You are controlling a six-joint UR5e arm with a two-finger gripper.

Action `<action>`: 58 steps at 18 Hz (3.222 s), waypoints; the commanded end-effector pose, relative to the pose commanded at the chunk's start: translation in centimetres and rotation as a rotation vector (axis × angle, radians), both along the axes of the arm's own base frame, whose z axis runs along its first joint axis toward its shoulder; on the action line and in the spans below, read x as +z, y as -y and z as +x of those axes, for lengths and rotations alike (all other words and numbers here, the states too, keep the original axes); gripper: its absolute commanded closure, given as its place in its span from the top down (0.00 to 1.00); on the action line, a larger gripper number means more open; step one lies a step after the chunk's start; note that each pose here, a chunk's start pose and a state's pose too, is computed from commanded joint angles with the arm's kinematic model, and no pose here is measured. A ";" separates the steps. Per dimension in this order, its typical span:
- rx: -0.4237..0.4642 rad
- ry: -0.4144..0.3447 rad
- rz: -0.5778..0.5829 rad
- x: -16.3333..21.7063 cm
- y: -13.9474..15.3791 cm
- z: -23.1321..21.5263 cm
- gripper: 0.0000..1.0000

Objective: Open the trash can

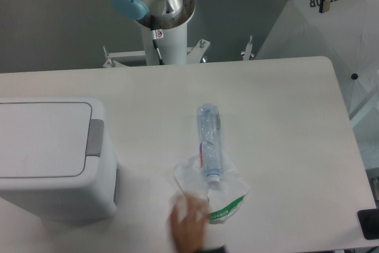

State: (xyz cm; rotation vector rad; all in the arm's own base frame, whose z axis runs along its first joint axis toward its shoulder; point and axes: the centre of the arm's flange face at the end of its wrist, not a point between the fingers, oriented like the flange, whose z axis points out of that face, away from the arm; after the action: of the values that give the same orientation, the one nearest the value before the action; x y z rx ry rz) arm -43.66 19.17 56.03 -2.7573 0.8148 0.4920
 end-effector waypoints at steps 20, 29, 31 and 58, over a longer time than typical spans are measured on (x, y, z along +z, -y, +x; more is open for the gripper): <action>0.465 0.283 0.198 0.5 -10.7 6.5 1.00; 0.658 0.451 0.340 -0.4 -18.1 8.7 1.00; 0.679 0.500 0.380 -1.0 -21.0 9.8 1.00; 0.831 0.699 0.418 -6.4 -34.7 14.9 1.00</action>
State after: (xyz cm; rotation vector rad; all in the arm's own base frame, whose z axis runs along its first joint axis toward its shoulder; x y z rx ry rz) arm -28.71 53.91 49.62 -2.4539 -0.5475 -0.1891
